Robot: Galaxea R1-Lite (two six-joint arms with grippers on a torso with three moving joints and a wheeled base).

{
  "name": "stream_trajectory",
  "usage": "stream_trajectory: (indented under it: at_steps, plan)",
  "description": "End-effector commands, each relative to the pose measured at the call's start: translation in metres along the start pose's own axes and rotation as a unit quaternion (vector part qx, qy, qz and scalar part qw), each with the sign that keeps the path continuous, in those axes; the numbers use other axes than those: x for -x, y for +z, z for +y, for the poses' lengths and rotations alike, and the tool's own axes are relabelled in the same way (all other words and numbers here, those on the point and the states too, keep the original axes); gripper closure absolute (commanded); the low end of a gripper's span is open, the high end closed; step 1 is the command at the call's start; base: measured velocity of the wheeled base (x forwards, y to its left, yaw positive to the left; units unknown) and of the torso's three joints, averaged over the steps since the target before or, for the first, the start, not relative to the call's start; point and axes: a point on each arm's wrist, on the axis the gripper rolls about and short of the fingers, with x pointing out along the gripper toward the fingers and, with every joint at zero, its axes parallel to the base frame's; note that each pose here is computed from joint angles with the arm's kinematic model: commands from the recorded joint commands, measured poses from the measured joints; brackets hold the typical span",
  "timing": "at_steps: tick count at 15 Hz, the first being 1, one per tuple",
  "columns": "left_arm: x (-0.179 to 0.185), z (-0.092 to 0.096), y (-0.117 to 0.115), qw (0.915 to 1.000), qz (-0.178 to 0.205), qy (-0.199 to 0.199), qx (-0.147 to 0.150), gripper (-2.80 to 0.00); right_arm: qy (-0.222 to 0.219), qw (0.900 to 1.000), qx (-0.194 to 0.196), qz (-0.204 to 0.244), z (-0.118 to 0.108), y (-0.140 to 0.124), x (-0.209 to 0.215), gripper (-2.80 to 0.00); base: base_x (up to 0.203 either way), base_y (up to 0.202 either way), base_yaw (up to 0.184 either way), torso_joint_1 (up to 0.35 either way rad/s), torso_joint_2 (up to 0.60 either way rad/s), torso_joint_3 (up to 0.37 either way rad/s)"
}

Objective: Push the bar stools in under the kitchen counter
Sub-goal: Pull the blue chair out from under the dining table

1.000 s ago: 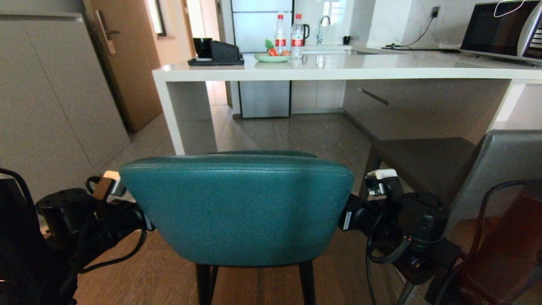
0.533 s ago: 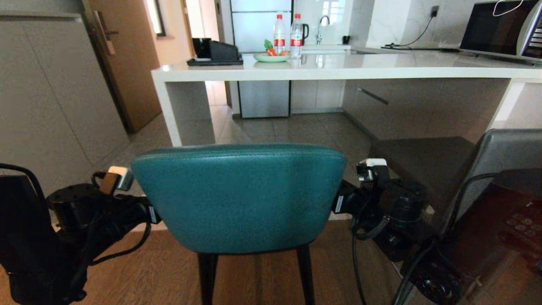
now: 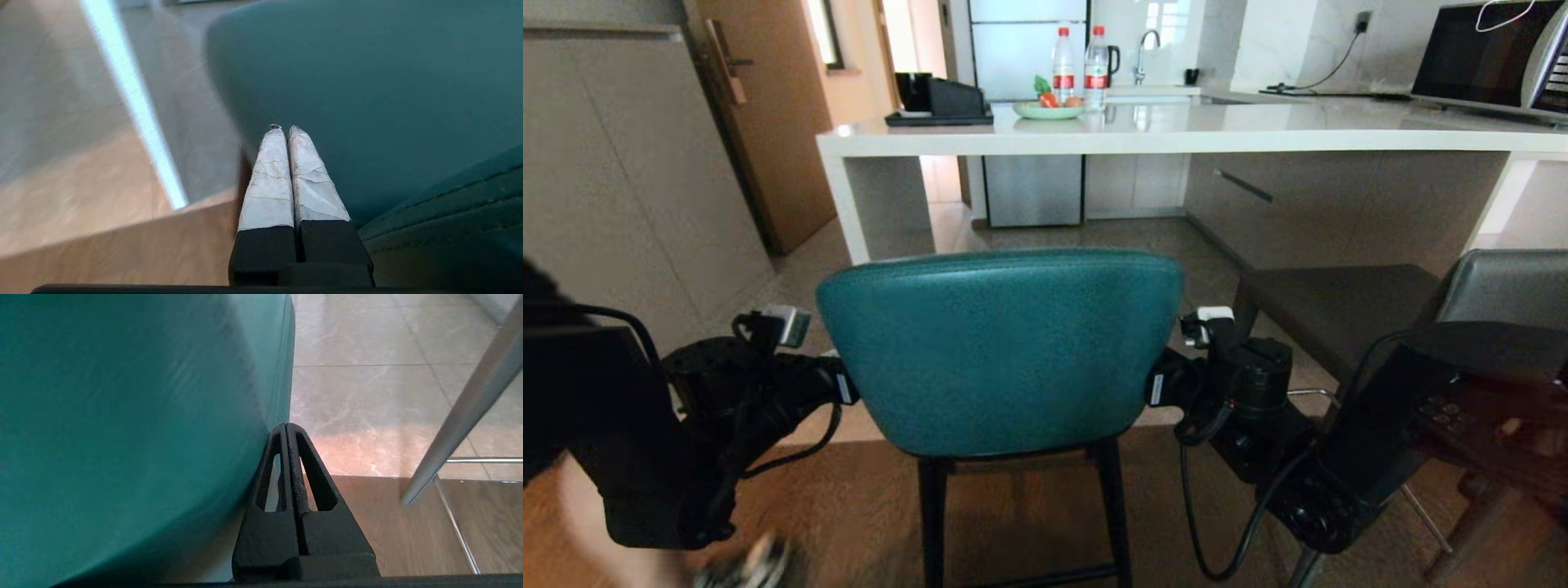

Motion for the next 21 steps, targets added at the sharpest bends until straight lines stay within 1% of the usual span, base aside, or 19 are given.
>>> stream_trajectory:
  at_steps: [1,3,5,8,12,16,19,21]
  plan:
    - [-0.011,0.005,-0.007,0.9999,-0.002,0.013,0.000,0.00,0.003,1.000,-0.004,-0.005,0.002,-0.002,-0.002,0.00,0.000,0.000,0.000,0.000,0.00,0.000]
    - [-0.012,0.003,-0.006,0.9999,-0.004,0.012,-0.001,0.00,0.002,1.000,-0.004,-0.005,0.001,-0.002,-0.002,0.00,0.000,0.000,0.000,0.000,0.00,0.000]
    - [-0.009,0.006,-0.003,0.9998,-0.006,0.017,0.000,0.00,0.001,1.000,-0.004,-0.004,0.001,-0.003,-0.002,0.00,0.000,0.000,0.000,0.000,0.00,0.000]
    - [-0.004,0.018,-0.003,0.9994,-0.006,0.035,0.000,0.00,-0.009,1.000,-0.004,-0.002,-0.002,-0.003,0.003,0.00,0.000,0.000,0.000,0.000,0.00,0.000]
    - [-0.012,0.025,0.002,0.9990,-0.022,0.039,-0.003,0.00,-0.038,0.999,-0.014,-0.002,-0.027,0.004,0.017,0.00,0.000,0.000,0.000,0.000,0.00,0.000]
    - [-0.025,0.029,0.001,0.9986,-0.035,0.039,-0.007,0.00,-0.052,0.998,-0.019,-0.006,-0.041,0.011,0.041,0.00,0.000,0.000,0.000,0.000,0.00,0.000]
    - [-0.024,0.032,-0.005,0.9987,-0.027,0.042,-0.005,0.00,-0.076,0.997,-0.021,-0.005,-0.059,0.007,0.046,0.00,0.000,0.000,0.000,0.000,0.00,0.000]
    - [-0.010,0.037,-0.010,0.9985,-0.007,0.054,0.002,0.00,-0.093,0.995,-0.024,-0.014,-0.071,0.014,0.048,0.00,0.000,0.000,0.000,0.000,0.00,0.000]
